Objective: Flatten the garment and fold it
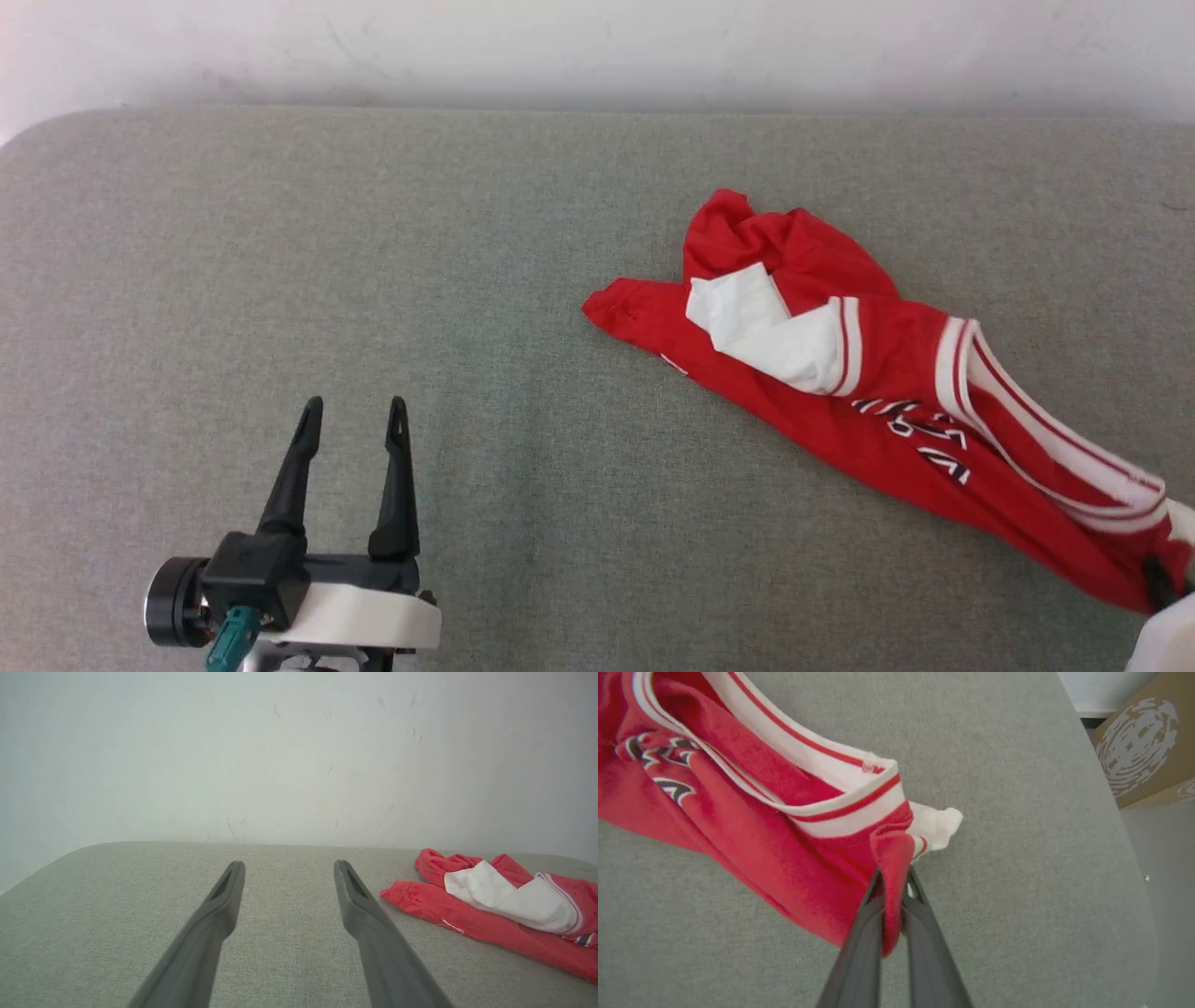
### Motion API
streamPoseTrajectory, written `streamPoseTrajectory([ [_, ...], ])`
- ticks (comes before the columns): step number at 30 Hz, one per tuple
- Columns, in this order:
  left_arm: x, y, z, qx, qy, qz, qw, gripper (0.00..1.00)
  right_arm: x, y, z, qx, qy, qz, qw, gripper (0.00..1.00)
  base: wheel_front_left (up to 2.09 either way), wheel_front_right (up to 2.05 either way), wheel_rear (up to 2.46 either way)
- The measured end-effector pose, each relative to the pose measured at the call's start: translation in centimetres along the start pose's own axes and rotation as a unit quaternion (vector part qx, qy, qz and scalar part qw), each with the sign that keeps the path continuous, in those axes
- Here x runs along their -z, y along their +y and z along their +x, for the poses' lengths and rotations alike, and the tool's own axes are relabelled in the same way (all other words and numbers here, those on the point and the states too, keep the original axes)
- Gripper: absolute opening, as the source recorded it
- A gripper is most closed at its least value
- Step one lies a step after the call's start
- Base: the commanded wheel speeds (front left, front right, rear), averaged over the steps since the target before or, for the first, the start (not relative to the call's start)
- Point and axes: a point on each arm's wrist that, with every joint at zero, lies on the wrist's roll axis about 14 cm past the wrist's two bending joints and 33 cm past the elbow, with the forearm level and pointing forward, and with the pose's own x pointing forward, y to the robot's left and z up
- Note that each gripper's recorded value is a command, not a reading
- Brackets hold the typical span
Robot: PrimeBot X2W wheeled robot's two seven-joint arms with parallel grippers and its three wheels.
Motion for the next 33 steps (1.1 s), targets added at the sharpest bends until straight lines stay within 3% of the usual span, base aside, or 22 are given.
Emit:
streamPoseTrajectory([
  [2, 0.3, 0.0, 0.1, 0.001, 0.004, 0.002, 1.0, 1.0, 1.8, -0.2, 0.2, -0.001, 0.017, 0.012, 1.0, 0.03, 0.0, 0.0, 0.0],
  [3, 0.3, 0.0, 0.1, 0.002, 0.004, 0.003, 1.0, 1.0, 2.4, -0.1, 0.4, -0.005, 0.02, 0.026, 0.999, 0.21, 0.0, 0.0, 0.0],
  [4, 0.3, 0.0, 0.1, 0.002, 0.004, 0.003, 1.0, 1.0, 2.9, -0.1, 0.5, -0.007, 0.02, 0.033, 0.999, 0.54, 0.0, 0.0, 0.0],
  [5, 0.3, 0.0, 0.1, 0.003, 0.005, 0.003, 1.0, 1.0, 3.2, -0.1, 0.6, -0.007, 0.018, 0.034, 0.999, 1.0, 0.0, 0.0, 0.0],
  [8, 0.3, -0.3, 0.0, 0.009, 0.004, 0.002, 1.0, 1.0, 2.6, 0.3, 0.9, -0.011, -0.004, 0.039, 0.999, 1.0, 0.0, 0.0, 0.0],
  [12, 0.2, -0.3, -0.1, 0.009, 0.002, 0.001, 1.0, 1.0, -2.2, 2.0, 1.1, -0.031, -0.076, 0.023, 0.996, 1.0, 0.0, 0.0, 0.0],
  [19, 0.3, 0.3, -0.3, 0.001, 0.006, 0.001, 1.0, 1.0, -11.4, 10.0, 0.3, -0.137, -0.17, -0.043, 0.975, 1.0, 0.0, 0.0, 0.0],
  [24, 1.0, 0.7, 0.0, -0.004, 0.015, 0.0, 1.0, 1.0, -12.5, 15.4, 1.8, -0.211, -0.127, -0.102, 0.964, 1.0, 0.0, 0.0, 0.0],
  [26, 1.3, 0.9, 0.2, -0.006, 0.019, 0.0, 1.0, 1.0, -11.8, 16.7, 3.3, -0.23, -0.09, -0.11, 0.963, 1.0, 0.0, 0.0, 0.0],
  [28, 1.8, 1.0, 0.5, -0.006, 0.025, 0.0, 1.0, 1.0, -10.7, 17.5, 4.9, -0.233, -0.053, -0.157, 0.958, 1.0, 0.0, 0.0, 0.0],
  [33, 2.6, 1.5, 1.1, -0.013, 0.035, 0.0, 0.999, 1.0, -7.4, 19.6, 8.3, -0.255, 0.031, -0.187, 0.948, 1.0, 0.0, 0.0, 0.0],
])
